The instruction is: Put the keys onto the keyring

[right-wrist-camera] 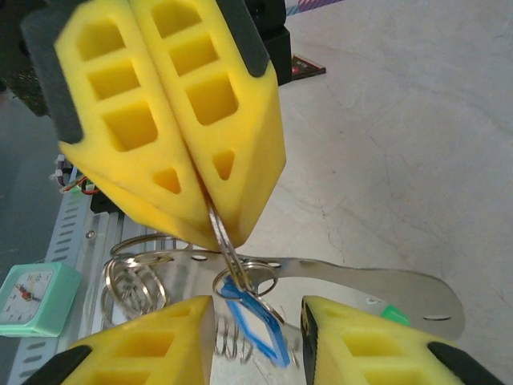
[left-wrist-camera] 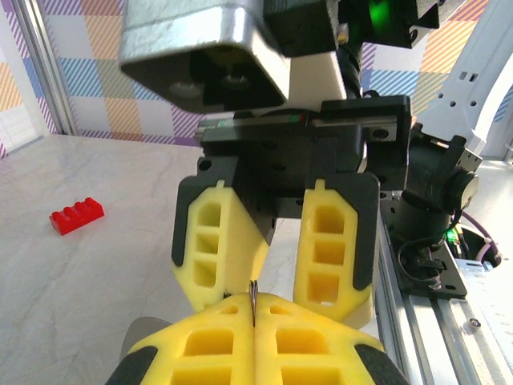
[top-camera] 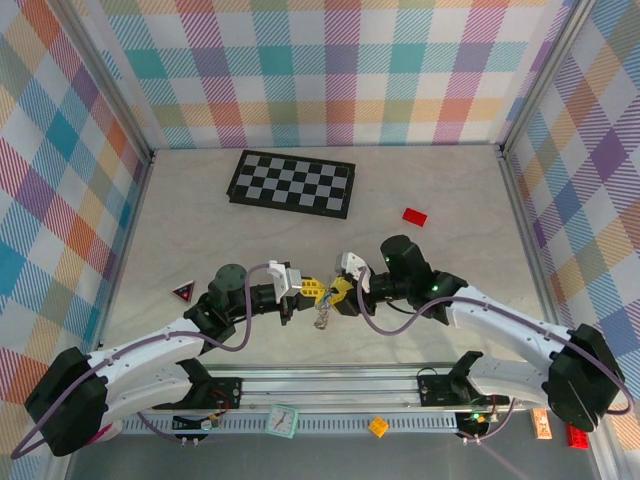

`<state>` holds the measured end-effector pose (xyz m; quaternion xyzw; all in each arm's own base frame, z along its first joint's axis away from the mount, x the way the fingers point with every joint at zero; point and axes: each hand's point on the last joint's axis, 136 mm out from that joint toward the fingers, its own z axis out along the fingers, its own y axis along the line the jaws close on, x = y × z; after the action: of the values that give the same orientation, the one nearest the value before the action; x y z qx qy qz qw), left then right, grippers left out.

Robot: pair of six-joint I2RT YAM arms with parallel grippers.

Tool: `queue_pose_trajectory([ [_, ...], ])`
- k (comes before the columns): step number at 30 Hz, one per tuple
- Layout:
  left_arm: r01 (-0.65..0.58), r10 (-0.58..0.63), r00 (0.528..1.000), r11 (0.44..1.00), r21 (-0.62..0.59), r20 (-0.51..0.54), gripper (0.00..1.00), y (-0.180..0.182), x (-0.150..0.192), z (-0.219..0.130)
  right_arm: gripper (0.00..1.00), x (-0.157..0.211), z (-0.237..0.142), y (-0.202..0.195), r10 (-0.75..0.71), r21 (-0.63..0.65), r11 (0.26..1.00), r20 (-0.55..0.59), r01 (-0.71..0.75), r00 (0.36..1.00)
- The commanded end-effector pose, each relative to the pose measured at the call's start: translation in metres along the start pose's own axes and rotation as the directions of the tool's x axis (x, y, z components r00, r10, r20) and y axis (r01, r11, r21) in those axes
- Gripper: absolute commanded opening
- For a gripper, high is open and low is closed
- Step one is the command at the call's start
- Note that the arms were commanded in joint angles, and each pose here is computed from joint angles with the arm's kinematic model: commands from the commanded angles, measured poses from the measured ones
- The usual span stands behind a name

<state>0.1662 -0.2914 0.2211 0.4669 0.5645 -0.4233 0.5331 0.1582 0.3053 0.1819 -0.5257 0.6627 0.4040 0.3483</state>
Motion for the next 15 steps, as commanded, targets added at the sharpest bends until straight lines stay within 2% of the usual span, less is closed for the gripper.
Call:
queue_pose_trajectory([
  [1,-0.05,0.049,0.996,0.999,0.019,0.079,0.0,-0.0039,-0.0237,-0.0001,0.34,-0.0054,0.0071,0.007,-0.022,-0.051,0.998,0.03,0.023,0.999],
  [6,-0.051,0.049,0.996,0.999,0.02,0.081,0.0,-0.004,-0.0245,0.0001,0.32,-0.0074,0.0126,0.0052,-0.024,-0.058,0.998,0.043,0.026,0.999],
  [15,-0.059,0.06,0.996,0.998,-0.014,0.071,0.0,0.0003,-0.0234,-0.0021,0.13,-0.0027,0.0048,0.0075,-0.031,-0.036,0.999,0.018,0.031,0.999],
])
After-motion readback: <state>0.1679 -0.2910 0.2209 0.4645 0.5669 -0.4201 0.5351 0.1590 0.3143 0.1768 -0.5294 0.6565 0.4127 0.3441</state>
